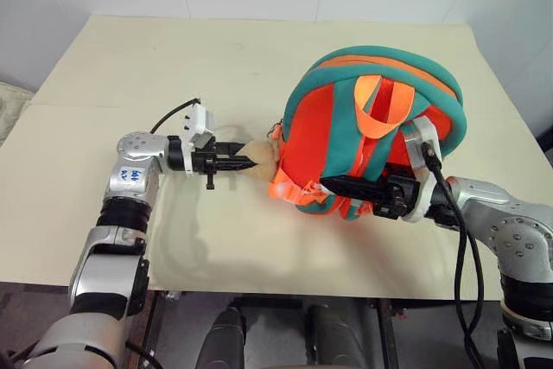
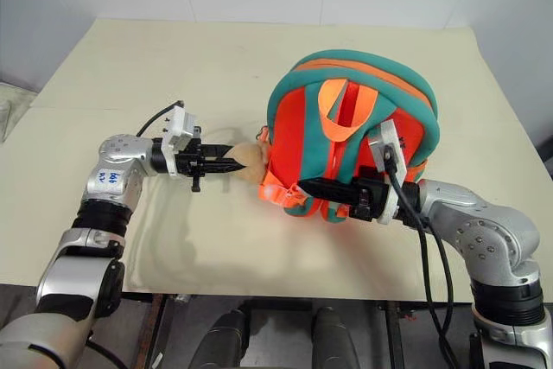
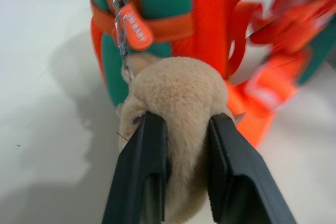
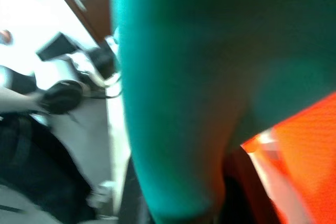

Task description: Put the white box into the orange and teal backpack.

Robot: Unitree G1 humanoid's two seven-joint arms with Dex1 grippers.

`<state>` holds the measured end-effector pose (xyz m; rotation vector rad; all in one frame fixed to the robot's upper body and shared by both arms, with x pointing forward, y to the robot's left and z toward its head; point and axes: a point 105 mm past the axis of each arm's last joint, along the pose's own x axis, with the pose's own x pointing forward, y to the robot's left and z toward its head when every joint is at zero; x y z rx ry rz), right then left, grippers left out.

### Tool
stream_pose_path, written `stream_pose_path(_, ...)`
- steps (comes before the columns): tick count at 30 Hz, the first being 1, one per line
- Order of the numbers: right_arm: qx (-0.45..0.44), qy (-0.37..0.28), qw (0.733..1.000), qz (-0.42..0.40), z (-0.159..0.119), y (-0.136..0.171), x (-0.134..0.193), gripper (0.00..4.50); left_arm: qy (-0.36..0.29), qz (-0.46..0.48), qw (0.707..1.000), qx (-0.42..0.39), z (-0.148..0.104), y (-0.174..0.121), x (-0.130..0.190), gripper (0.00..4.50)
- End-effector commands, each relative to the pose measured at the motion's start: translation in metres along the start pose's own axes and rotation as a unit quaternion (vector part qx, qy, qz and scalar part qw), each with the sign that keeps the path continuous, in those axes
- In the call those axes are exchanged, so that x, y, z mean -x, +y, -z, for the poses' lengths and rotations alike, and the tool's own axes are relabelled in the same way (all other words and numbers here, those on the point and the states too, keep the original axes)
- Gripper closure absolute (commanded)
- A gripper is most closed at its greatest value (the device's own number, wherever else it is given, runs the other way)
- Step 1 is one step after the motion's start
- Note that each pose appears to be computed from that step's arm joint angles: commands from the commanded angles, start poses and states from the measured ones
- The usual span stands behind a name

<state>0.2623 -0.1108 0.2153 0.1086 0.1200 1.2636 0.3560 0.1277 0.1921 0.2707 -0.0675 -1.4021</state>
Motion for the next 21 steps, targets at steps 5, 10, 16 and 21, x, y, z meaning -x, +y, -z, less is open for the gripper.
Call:
stream_pose_path(5,0.096,0.046,0.994,0.039,-0.014,0.005,0.050,1.39,-0.003,-0.030,0.999,-0.020,-0.034,-0.016,0.039,0.98)
stream_pose_path(10,0.105,0.093,0.984,0.106,-0.001,-0.004,0.098,0.02,0.028,-0.026,0.999,-0.019,-0.024,-0.036,0.061,0.00)
stream_pose_path(16,0.144,0.116,0.965,0.184,0.005,-0.021,0.138,0.02,0.029,-0.080,0.996,-0.013,-0.018,-0.038,0.083,0.00)
stream_pose_path(21,0.159,0.126,0.959,0.200,0.005,-0.030,0.147,0.02,0.027,-0.091,0.995,0.001,-0.015,-0.049,0.086,0.00)
